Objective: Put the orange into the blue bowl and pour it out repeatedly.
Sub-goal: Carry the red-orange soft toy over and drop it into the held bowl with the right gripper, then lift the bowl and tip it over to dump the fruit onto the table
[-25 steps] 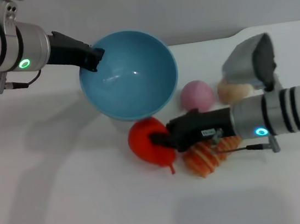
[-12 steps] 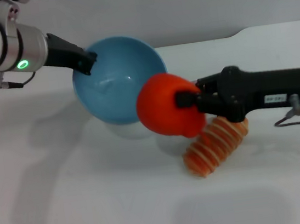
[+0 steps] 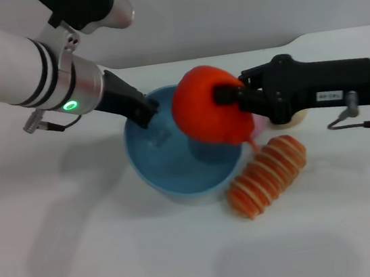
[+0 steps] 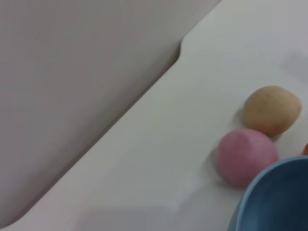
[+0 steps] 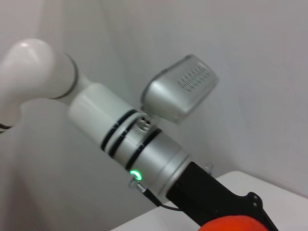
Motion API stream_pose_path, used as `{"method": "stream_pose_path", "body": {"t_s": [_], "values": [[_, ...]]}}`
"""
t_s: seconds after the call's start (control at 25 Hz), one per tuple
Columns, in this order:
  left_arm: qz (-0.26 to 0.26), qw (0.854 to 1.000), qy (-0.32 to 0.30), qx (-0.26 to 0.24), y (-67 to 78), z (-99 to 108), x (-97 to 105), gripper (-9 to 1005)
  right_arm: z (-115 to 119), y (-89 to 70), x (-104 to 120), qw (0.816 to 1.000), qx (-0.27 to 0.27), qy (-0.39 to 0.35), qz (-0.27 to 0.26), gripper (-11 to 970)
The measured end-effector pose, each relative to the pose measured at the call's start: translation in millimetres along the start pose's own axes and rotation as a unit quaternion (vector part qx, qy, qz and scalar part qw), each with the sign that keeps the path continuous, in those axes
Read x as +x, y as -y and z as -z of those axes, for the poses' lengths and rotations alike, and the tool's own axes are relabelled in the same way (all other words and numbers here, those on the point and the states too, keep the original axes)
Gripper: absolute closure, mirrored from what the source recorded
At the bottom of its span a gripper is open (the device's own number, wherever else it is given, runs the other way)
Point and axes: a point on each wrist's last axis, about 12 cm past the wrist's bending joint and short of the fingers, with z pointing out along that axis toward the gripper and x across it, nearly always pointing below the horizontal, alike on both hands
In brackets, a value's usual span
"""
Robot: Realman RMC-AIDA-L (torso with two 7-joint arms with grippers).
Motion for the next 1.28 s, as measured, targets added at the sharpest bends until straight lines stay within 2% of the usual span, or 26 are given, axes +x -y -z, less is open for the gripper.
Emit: {"method": "stream_pose_path", "body": {"t_s": [0.32,0.52,0.8,0.88,1.0,1.12,1.28], "values": [[0.003,1.000,0.009,0.014,5.7,-7,-1,997,-25,14.8,13,0.999,0.008,-0.044,-0.025,908],[0.014,1.000,0.012,0.010,4.6,-9,5,996,-20,16.0,14,0.999,0.017,-0.036,-0.030,734],[0.028,0.999,0.030,0.004,3.0,-13,9,997,3,22.8,10,0.998,0.051,0.008,-0.041,542],[0.029,0.999,0.039,-0.002,3.3,-14,11,997,15,25.4,13,0.996,0.073,0.026,-0.048,490],[0.023,0.997,0.069,-0.020,8.5,-18,13,997,42,28.4,25,0.989,0.118,0.061,-0.064,422],[0.006,0.995,0.092,-0.042,12.3,-21,15,997,65,23.8,40,0.983,0.150,0.090,-0.064,358],[-0.021,0.991,0.111,-0.073,11.2,-21,13,996,91,19.4,58,0.972,0.200,0.112,-0.048,358]]}}
